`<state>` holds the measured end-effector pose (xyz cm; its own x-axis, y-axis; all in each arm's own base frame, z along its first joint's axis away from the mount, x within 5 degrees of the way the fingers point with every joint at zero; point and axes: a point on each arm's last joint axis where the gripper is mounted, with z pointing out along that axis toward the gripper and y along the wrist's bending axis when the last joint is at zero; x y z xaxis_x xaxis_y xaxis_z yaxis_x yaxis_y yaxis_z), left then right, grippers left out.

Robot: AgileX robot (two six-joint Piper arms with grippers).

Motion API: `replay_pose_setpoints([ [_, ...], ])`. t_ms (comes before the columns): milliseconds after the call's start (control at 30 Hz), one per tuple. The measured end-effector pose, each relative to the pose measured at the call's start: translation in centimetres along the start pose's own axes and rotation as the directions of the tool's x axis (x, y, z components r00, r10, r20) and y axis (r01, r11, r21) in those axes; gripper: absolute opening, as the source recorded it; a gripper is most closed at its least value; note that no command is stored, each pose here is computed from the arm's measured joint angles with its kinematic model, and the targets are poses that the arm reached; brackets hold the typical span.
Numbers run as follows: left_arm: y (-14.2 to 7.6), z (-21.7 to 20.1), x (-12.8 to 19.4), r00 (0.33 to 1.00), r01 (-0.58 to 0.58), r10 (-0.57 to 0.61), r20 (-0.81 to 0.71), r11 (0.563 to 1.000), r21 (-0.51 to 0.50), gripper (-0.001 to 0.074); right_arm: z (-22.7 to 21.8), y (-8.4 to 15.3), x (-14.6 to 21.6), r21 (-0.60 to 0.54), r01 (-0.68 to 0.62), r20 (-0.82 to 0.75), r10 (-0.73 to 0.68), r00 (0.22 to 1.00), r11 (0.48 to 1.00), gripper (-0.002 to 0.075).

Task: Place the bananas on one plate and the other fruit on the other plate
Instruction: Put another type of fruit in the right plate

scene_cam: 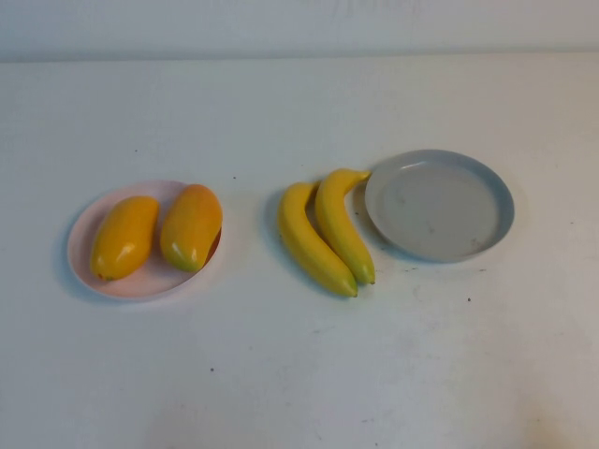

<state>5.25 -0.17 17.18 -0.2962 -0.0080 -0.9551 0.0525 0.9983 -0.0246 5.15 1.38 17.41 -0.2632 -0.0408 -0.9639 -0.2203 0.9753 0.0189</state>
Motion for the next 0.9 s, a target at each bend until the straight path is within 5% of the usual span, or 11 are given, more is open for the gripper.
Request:
replay_pose_setpoints([
  [700, 0.0, 0.0, 0.0, 1.0, 0.008, -0.008, -0.002, 1.0, 0.0, -0.0004, 0.0, 0.0, 0.0, 0.001, 0.0, 0.004, 0.0, 1.0, 1.0, -0.0015],
  [900, 0.0, 0.0, 0.0, 1.0, 0.008, -0.008, -0.002, 1.0, 0.0, -0.0004, -0.1, 0.2, -1.6, -0.066, -0.245, 0.168, 0.253, 0.953, 0.967, -0.0015],
])
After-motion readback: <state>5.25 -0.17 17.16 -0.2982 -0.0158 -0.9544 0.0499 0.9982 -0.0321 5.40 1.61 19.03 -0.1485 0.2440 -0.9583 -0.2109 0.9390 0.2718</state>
